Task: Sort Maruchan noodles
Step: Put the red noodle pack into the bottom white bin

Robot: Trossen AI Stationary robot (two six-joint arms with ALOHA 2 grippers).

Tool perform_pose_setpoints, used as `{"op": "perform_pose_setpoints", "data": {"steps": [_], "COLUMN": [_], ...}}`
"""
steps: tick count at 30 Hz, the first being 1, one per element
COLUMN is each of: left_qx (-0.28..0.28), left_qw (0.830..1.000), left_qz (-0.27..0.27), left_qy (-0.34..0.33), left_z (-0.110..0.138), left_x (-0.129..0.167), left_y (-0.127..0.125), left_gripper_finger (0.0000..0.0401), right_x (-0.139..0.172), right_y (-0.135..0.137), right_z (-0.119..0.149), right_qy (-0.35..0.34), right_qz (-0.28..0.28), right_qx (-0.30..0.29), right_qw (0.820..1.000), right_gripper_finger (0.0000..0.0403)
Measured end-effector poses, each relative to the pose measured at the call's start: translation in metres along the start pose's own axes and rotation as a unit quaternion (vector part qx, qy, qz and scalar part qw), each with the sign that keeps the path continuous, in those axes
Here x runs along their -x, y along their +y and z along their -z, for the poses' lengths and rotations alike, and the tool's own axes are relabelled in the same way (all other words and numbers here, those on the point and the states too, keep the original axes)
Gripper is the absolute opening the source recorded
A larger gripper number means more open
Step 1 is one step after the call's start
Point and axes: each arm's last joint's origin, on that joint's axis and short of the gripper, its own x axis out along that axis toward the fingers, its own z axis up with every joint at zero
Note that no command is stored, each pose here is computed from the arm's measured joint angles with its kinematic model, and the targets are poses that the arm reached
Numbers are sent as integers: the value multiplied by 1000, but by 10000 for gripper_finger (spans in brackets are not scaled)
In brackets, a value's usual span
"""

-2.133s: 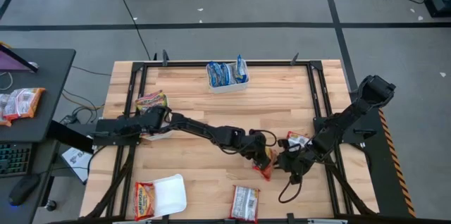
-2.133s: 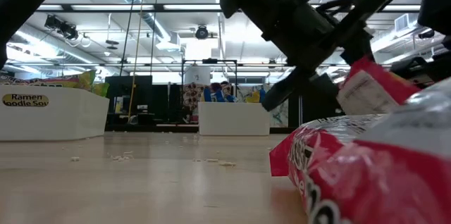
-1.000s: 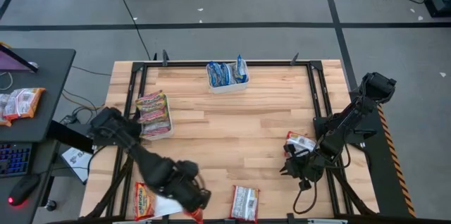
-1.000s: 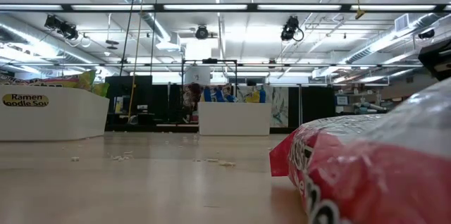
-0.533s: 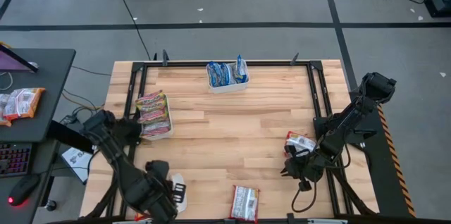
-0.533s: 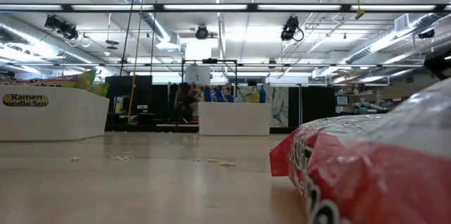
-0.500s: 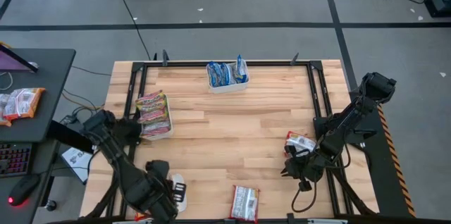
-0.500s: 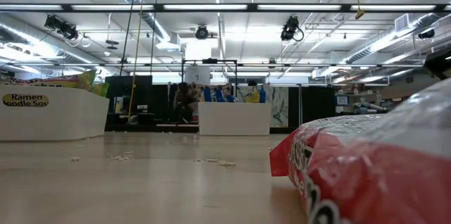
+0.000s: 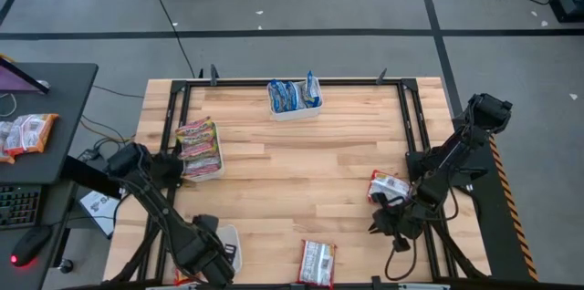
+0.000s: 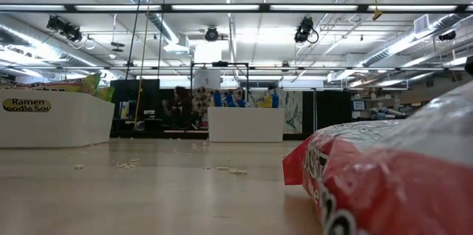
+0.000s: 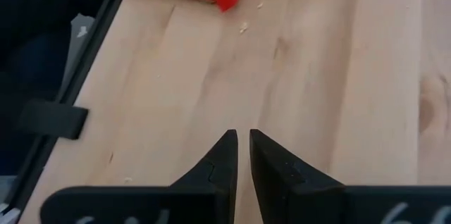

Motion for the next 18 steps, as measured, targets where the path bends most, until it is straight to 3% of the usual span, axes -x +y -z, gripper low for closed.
{"op": "perform_pose_setpoints", "data": {"steps": [4,11,18], "left_qx": [-21,-64,-151], "left_qw": [999,996,977], "left_qz": [-17,-33,-18], "left_qy": [46,61,151], "left_z": [5,4,9], "left_x": [-14,-34,-39], "left_y": [1,6,-2], "left_gripper_finger": [67,66,59], "right_x": [1,2,2], "right_y": [3,5,6], "right_z": [2,4,5], "right_qy": [2,3,25], "right_qz": [-6,-7,-34], "right_qx": [-4,-22,-39], "right_qw": [1000,1000,998], "right_gripper_finger": [36,27,26]}}
